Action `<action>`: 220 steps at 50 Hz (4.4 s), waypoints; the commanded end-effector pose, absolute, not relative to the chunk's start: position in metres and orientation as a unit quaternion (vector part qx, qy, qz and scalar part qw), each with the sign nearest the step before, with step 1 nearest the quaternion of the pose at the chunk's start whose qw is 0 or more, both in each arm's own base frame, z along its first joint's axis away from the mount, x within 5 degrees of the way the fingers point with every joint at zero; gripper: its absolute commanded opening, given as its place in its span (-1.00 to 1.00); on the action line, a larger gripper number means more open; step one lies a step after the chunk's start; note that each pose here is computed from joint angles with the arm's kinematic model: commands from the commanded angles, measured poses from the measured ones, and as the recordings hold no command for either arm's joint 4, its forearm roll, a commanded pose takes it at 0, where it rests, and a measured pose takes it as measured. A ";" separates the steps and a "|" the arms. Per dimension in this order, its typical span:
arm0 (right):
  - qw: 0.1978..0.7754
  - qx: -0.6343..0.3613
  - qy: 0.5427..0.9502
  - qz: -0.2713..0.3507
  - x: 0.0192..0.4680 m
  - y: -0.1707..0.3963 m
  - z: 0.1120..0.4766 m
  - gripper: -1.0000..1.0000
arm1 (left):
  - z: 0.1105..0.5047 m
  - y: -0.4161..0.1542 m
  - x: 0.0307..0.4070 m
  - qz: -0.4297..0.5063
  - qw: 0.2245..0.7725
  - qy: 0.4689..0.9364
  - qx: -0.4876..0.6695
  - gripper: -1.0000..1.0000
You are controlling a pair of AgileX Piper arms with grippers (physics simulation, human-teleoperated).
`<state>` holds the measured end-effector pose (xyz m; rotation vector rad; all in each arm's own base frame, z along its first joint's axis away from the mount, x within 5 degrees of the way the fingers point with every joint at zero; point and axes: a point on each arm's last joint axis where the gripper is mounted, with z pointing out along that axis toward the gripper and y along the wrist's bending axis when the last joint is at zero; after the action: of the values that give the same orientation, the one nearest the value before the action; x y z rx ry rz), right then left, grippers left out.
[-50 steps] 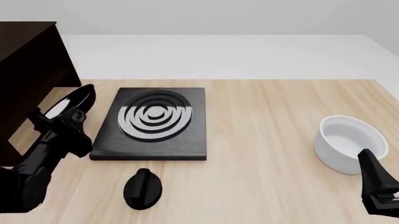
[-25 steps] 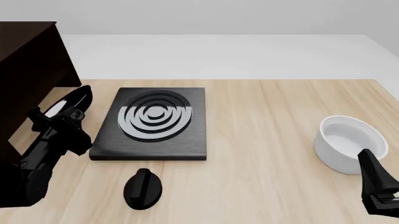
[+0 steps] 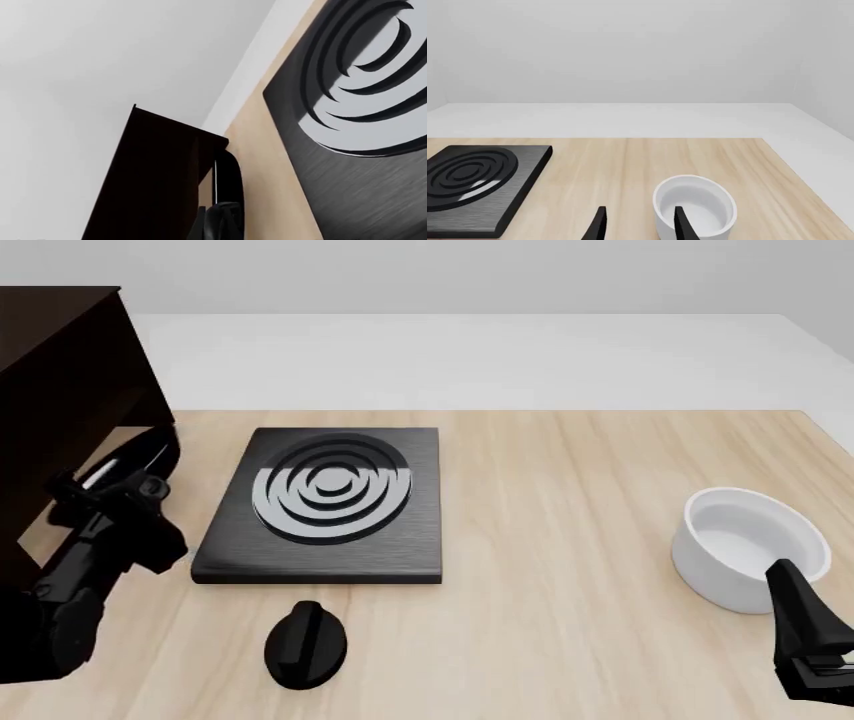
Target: Put the frying pan under the cabinet shelf.
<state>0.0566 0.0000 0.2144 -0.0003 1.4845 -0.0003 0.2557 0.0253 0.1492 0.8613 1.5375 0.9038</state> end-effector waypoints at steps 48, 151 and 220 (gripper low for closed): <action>0.737 0.000 0.676 0.000 0.057 0.000 0.214 1.00 | 0.128 0.054 0.287 0.414 0.514 0.662 0.354 -1.00; 0.737 0.000 0.676 0.000 0.057 0.000 0.214 1.00 | 0.075 0.071 0.304 0.367 0.451 0.731 0.356 1.00; 0.737 0.000 0.676 0.000 0.057 0.000 0.214 1.00 | 0.162 0.027 0.215 0.350 0.469 0.705 0.400 1.00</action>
<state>0.0566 0.0000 0.2144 -0.0003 1.4845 -0.0004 0.2266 0.0358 0.1482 0.9672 1.7616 0.8729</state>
